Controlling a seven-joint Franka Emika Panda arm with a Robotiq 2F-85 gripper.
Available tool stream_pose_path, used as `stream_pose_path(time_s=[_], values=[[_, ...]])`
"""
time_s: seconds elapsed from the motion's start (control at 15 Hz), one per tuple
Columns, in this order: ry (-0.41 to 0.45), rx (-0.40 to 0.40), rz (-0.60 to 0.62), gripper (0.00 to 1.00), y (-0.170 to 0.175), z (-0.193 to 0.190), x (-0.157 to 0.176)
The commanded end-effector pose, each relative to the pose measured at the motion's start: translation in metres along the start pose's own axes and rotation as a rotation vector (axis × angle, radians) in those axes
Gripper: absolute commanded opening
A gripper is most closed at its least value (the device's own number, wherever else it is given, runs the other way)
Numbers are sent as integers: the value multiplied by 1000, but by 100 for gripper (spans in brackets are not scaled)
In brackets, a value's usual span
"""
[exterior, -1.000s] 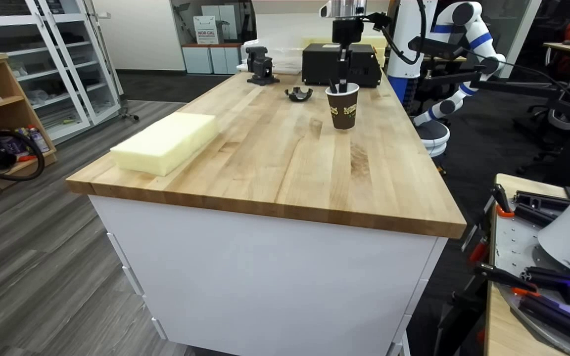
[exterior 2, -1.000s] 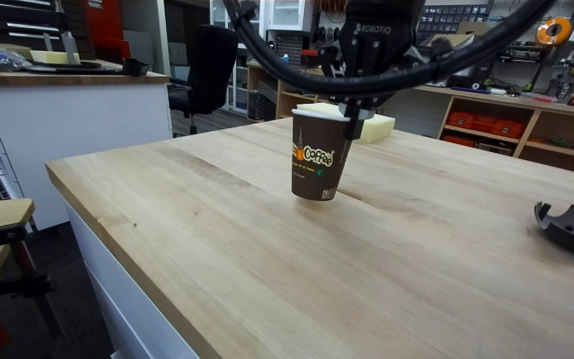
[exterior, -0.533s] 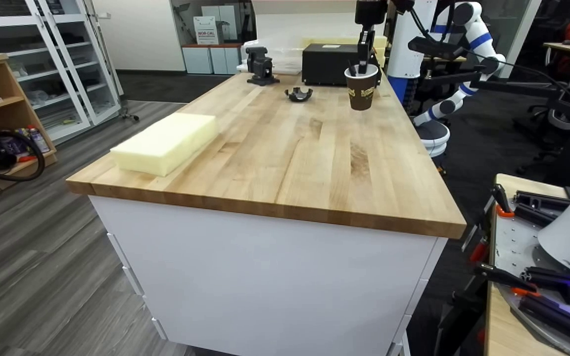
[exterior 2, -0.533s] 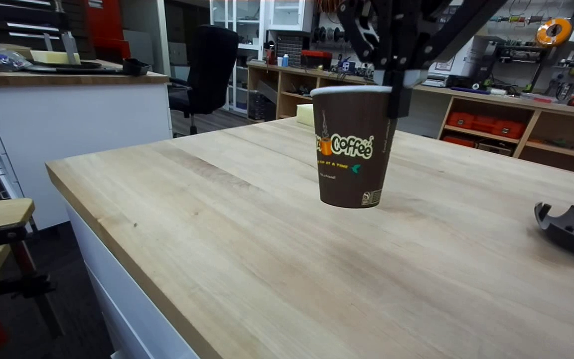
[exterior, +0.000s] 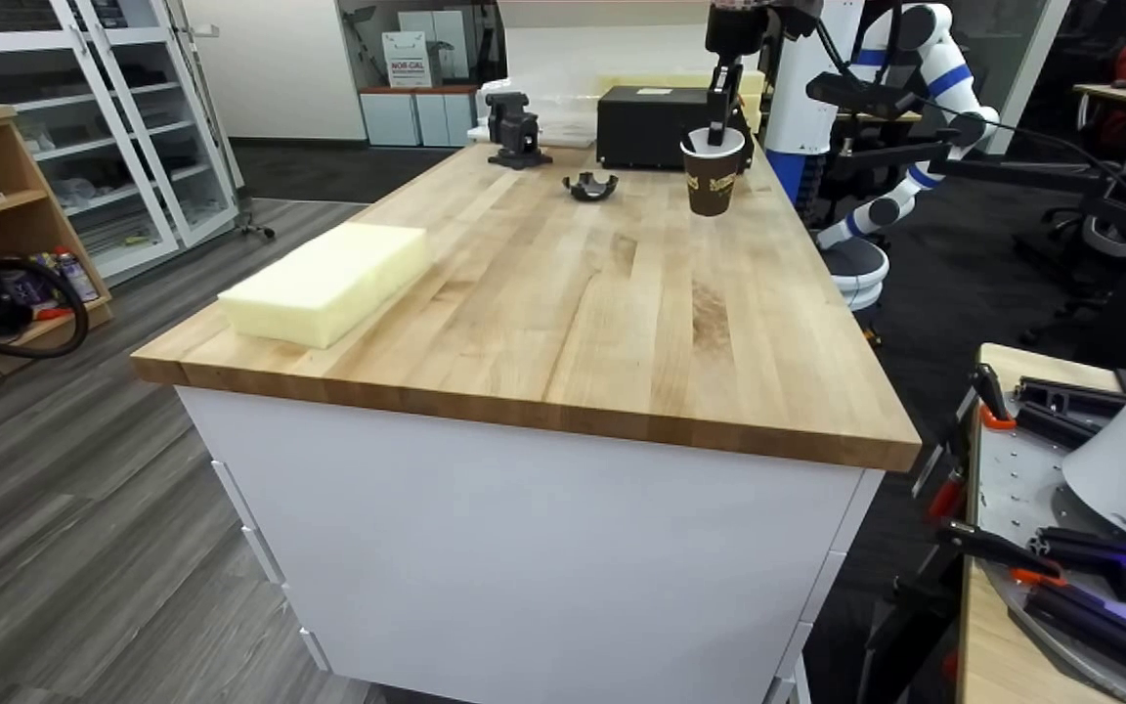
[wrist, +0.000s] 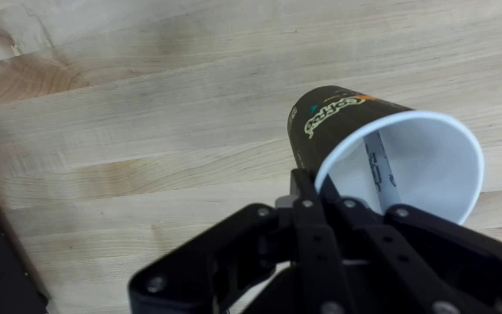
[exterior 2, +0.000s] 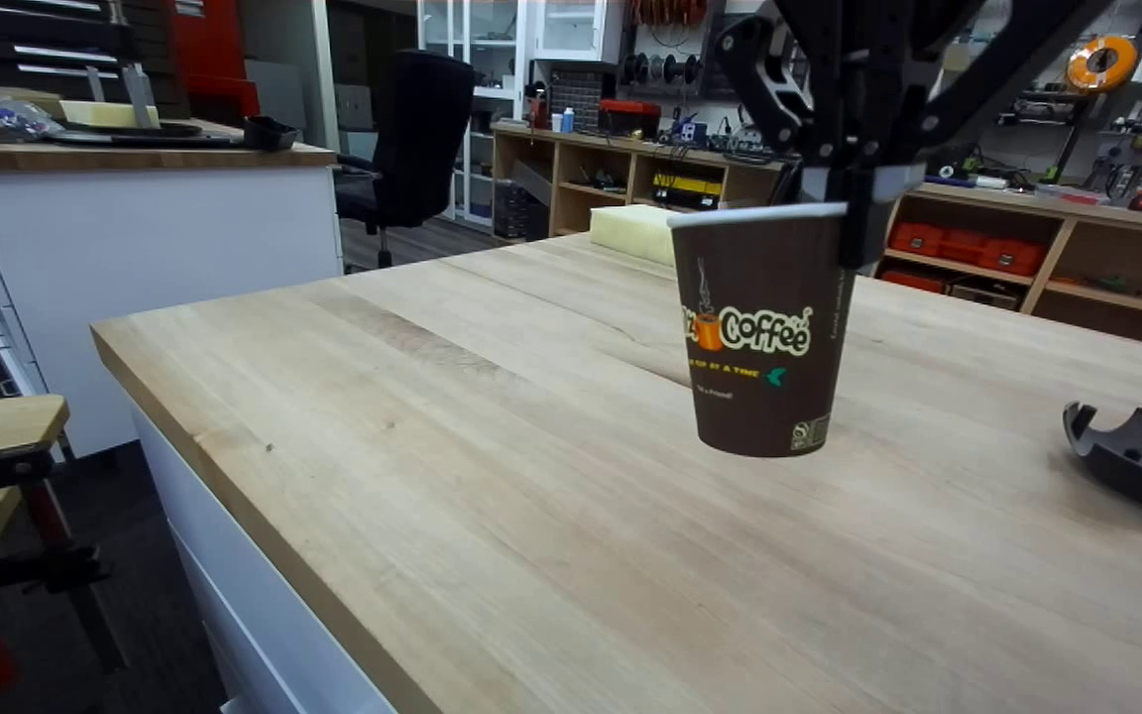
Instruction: Move the black cup from the left to the right
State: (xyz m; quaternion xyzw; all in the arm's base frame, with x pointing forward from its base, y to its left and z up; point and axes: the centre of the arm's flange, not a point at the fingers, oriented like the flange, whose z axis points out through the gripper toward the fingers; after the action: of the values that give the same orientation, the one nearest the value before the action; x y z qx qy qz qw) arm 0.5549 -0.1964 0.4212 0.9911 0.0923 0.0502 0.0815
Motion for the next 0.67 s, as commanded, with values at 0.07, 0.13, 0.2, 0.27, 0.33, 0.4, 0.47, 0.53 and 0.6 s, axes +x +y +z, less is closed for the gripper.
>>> stream_pose_path(time_s=[0.07, 0.13, 0.2, 0.27, 0.33, 0.4, 0.47, 0.53, 0.6], values=[[58, 36, 12, 1, 29, 22, 1], [67, 48, 13, 1, 34, 27, 0], [74, 59, 16, 1, 39, 31, 0], [82, 70, 17, 1, 44, 36, 0], [87, 80, 21, 1, 49, 40, 0], [94, 93, 23, 1, 51, 42, 0], [98, 105, 26, 1, 55, 47, -1], [99, 121, 29, 1, 57, 50, -1], [103, 133, 32, 1, 60, 53, 0]])
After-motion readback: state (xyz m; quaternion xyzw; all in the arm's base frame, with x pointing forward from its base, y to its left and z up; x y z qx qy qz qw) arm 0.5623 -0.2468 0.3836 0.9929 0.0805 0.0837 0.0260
